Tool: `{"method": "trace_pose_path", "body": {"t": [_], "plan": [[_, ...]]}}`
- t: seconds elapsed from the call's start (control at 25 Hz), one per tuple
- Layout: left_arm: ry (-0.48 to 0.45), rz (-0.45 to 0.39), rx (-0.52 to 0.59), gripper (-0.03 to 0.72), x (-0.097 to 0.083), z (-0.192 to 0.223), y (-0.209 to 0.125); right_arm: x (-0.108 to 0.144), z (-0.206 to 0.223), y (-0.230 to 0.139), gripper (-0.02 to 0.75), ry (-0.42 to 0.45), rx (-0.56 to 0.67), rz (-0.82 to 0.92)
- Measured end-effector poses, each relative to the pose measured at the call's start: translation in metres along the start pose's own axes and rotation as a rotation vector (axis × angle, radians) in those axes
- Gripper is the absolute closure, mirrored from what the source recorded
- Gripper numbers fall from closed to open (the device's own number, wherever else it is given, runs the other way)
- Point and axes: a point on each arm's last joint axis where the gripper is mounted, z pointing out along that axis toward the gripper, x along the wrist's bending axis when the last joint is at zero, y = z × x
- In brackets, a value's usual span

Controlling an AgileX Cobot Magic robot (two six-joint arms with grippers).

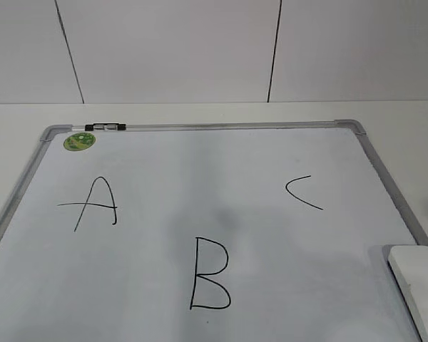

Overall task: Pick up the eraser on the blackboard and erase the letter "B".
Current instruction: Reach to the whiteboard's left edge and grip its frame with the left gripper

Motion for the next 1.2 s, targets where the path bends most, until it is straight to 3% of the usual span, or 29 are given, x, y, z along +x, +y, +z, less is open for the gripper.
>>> {"method": "trace_pose_path", "body": {"t": [0.4, 0.68, 1.2], "plan": [[-0.003, -0.004, 0.019, 0.462, 0.000, 0.003, 0.002, 0.009, 0.023, 0.021, 0.190, 0.075, 0.161, 0.062], [-0.014, -0.040, 0.247, 0.461, 0.007, 0.038, 0.023, 0.015, 0.035, 0.028, 0.190, 0.135, 0.235, 0.096], [-0.018, -0.087, 0.600, 0.460, 0.026, 0.131, 0.092, 0.016, 0.047, 0.034, 0.190, 0.134, 0.298, 0.104]]}}
